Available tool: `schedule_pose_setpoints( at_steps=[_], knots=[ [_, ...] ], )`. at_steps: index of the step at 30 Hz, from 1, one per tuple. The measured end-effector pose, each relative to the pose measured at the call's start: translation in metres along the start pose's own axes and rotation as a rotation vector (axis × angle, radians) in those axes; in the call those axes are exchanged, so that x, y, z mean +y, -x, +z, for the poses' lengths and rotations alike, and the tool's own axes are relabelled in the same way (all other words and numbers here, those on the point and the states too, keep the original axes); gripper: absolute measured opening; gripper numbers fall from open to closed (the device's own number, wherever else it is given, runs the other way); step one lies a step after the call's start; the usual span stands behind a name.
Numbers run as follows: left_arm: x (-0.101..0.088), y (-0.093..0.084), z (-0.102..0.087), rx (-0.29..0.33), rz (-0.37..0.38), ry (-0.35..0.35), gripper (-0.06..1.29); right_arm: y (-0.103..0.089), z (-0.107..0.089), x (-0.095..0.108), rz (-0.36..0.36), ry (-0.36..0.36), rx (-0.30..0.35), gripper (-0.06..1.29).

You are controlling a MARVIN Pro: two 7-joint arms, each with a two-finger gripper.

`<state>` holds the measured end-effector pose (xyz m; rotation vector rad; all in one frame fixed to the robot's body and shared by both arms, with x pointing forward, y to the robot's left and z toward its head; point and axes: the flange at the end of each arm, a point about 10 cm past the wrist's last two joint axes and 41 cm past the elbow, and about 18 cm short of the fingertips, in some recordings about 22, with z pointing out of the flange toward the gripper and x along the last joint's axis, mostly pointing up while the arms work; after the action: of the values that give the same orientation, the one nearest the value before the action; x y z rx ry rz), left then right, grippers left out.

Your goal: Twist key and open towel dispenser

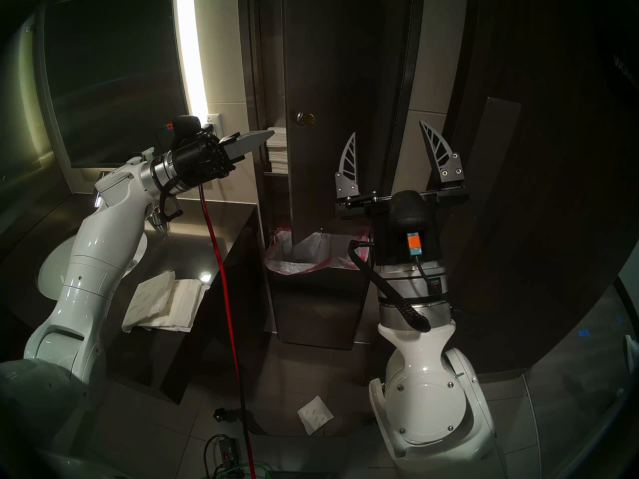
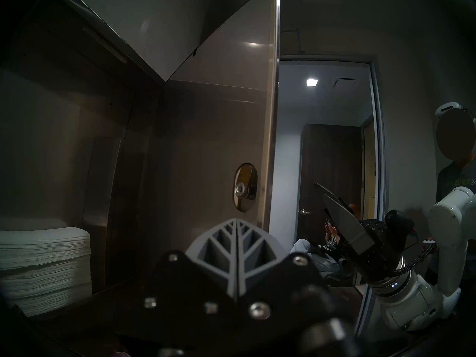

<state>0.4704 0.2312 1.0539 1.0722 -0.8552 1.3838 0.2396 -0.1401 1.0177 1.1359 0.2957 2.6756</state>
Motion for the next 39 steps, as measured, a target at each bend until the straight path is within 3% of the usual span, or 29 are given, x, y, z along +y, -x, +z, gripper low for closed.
schedule_pose_setpoints(
  at_steps=[3, 6, 16, 23, 31, 39],
  knots=[
    [-0.001, -0.002, -0.001, -0.001, 0.035, -0.033, -0.02, 0.0, 0.0, 0.0, 0.0, 0.0, 0.0, 1.21],
    [-0.009, -0.002, -0.004, -0.001, 0.109, -0.142, -0.02, 0.0, 0.0, 0.0, 0.0, -0.001, 0.001, 1.21],
    [-0.022, 0.008, -0.005, 0.01, 0.248, -0.362, -0.02, 0.0, 0.0, 0.0, 0.0, 0.002, 0.004, 1.21],
    [-0.028, 0.019, -0.004, 0.053, 0.303, -0.523, -0.02, -0.001, 0.001, 0.001, 0.0, 0.004, 0.008, 1.21],
    [-0.031, 0.014, -0.03, 0.148, 0.383, -0.764, -0.02, -0.001, 0.001, 0.001, 0.001, 0.007, 0.013, 1.21],
    [-0.02, 0.005, -0.054, 0.212, 0.473, -0.982, -0.02, -0.002, 0.001, 0.001, 0.001, 0.009, 0.015, 1.21]
  ],
)
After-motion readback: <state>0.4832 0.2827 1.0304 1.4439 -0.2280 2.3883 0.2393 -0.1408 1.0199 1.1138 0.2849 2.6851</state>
